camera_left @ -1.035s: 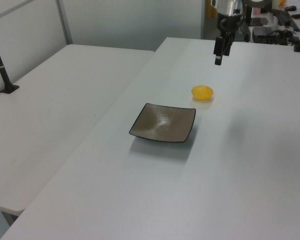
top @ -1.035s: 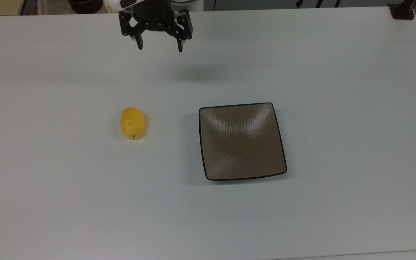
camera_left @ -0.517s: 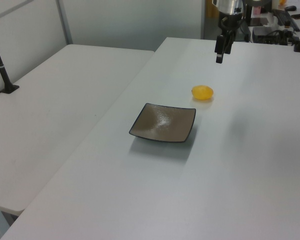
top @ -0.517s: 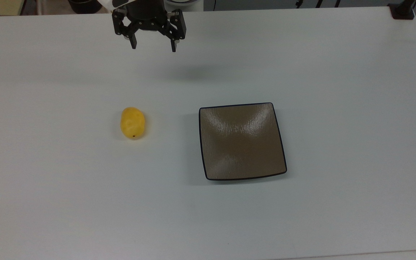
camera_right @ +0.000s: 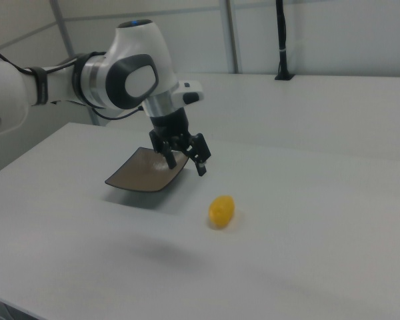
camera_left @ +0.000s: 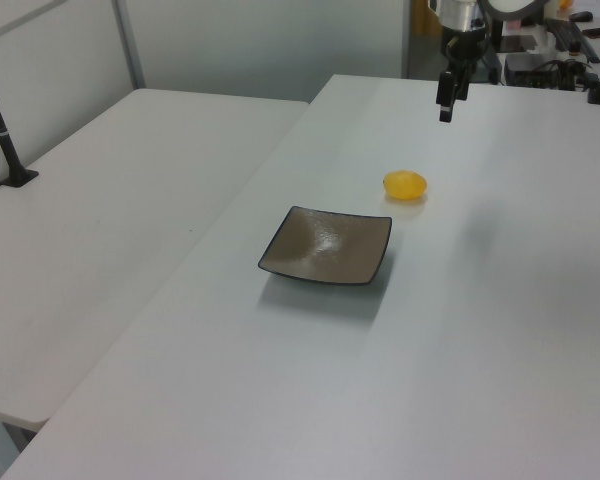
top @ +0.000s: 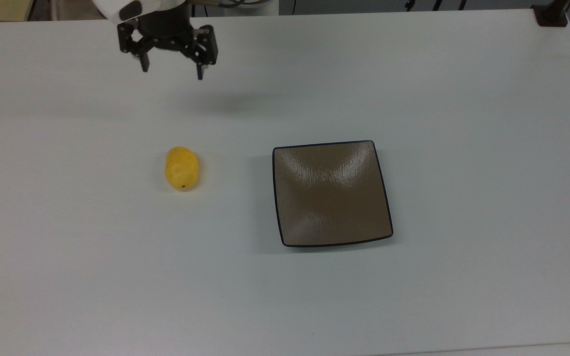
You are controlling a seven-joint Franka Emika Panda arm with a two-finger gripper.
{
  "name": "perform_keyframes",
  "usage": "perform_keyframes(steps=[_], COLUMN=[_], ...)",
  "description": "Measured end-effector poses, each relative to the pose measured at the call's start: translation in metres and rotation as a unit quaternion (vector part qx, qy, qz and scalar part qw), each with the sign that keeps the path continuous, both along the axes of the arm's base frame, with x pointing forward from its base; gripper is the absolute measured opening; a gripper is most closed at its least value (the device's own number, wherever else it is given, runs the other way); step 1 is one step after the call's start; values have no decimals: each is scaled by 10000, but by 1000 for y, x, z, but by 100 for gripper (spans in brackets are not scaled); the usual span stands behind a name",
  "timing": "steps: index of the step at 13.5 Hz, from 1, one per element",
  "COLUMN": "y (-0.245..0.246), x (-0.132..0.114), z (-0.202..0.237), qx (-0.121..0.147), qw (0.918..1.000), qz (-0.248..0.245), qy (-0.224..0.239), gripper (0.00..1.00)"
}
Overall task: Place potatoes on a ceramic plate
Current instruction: 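Move the open gripper over the yellow potato and lower toward it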
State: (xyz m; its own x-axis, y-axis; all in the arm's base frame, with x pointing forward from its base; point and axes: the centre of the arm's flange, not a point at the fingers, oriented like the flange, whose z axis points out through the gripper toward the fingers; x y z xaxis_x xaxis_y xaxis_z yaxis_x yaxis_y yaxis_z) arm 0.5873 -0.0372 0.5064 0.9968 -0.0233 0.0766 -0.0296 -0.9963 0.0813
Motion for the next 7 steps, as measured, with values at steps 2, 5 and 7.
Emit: perform_keyframes(steps=[2,5,7], y=[-14,-29,-29], x=[9,33,52], z=[-10,-40,-70], qx=[-103,-286,-421], qw=[9999,9992,9983], qz=[1,36,166], qy=[-134,-260,-355], gripper=[100,100,100])
